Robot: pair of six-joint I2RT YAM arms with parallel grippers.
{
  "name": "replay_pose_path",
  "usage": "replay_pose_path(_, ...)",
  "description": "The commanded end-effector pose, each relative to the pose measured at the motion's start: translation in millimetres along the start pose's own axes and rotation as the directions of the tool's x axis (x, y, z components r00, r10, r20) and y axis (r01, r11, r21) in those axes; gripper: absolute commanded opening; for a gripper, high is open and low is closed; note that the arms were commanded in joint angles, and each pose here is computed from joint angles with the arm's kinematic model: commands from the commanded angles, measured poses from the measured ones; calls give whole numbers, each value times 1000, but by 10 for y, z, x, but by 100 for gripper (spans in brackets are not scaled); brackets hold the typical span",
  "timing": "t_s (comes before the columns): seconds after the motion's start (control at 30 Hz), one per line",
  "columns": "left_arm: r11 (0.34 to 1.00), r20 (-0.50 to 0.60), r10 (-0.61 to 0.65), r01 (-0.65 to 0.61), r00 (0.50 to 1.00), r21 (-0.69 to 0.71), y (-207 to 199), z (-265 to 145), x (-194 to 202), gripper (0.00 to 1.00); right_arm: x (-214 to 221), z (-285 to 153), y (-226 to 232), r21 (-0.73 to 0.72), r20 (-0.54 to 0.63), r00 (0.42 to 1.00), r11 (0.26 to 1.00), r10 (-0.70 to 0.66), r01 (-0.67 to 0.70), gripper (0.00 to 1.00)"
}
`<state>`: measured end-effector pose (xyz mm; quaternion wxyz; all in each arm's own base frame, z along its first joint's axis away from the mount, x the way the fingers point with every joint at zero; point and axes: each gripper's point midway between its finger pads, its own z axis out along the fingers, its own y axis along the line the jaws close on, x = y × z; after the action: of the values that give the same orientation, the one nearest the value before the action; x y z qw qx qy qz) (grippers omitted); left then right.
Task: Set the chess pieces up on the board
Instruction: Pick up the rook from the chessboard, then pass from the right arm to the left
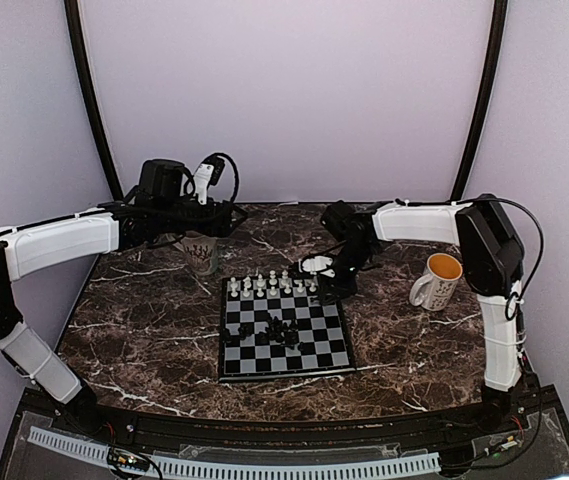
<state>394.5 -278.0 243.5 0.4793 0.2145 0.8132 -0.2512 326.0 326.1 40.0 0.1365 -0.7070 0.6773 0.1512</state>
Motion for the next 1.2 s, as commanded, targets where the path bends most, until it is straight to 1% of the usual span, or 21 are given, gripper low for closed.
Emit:
replay_pose_path(0.0,1000,5,-4,4,1000,18,-26,-33,-36,71,-60,21,30,-25,6,1000,1000,-1,1,29)
replay_pose_path(0.13,1000,7,-3,2,1000,17,-29,-39,-47,71,-70,34,25,-24,9,1000,1000,8,-8,30)
replay_pose_path(0.2,1000,8,-2,1,1000,20,-40,-40,-49,71,-67,47,33,-27,6,1000,1000,12,-11,28)
replay_pose_path(0.43,1000,-1,-5,5,1000,17,-23,-16,-20,71,-59,16,91,-43,1,999,998,38,-38,11)
replay_pose_path(0.5,1000,-9,-6,6,1000,13,-13,11,13,71,-86,-36,127,-46,13,999,998,51,-51,9)
replay_pose_path(0.6,1000,-22,-17,18,1000,14,0,52,52,71,-173,-176,191,-44,62,995,997,72,-69,7)
replay_pose_path(0.7,999,-25,-29,30,999,34,-31,86,61,71,-318,-345,281,-54,152,983,993,107,-100,7)
replay_pose_path(0.73,999,-34,-45,46,998,29,-20,107,82,71,-411,-450,331,-63,205,971,992,122,-111,6)
replay_pose_path(0.8,995,-71,-99,101,993,20,-4,169,139,70,-509,-551,431,-92,279,948,987,155,-134,6)
replay_pose_path(0.83,991,-88,-127,131,988,37,-44,193,130,69,-541,-591,481,-109,307,935,983,178,-151,6)
replay_pose_path(0.93,963,-165,-240,256,957,87,-148,262,312,61,-593,-639,619,-174,366,898,966,244,-192,6)
replay_pose_path(1.0,921,-196,-326,357,925,155,-287,265,440,55,-601,-631,697,-213,385,883,957,268,-197,6)
replay_pose_path(1.1,843,-176,-443,476,879,251,-518,187,519,52,-578,-600,744,-240,385,875,947,294,-213,5)
replay_pose_path(1.17,789,-165,-502,528,849,314,-661,128,521,45,-596,-633,748,-249,398,866,944,303,-216,5)
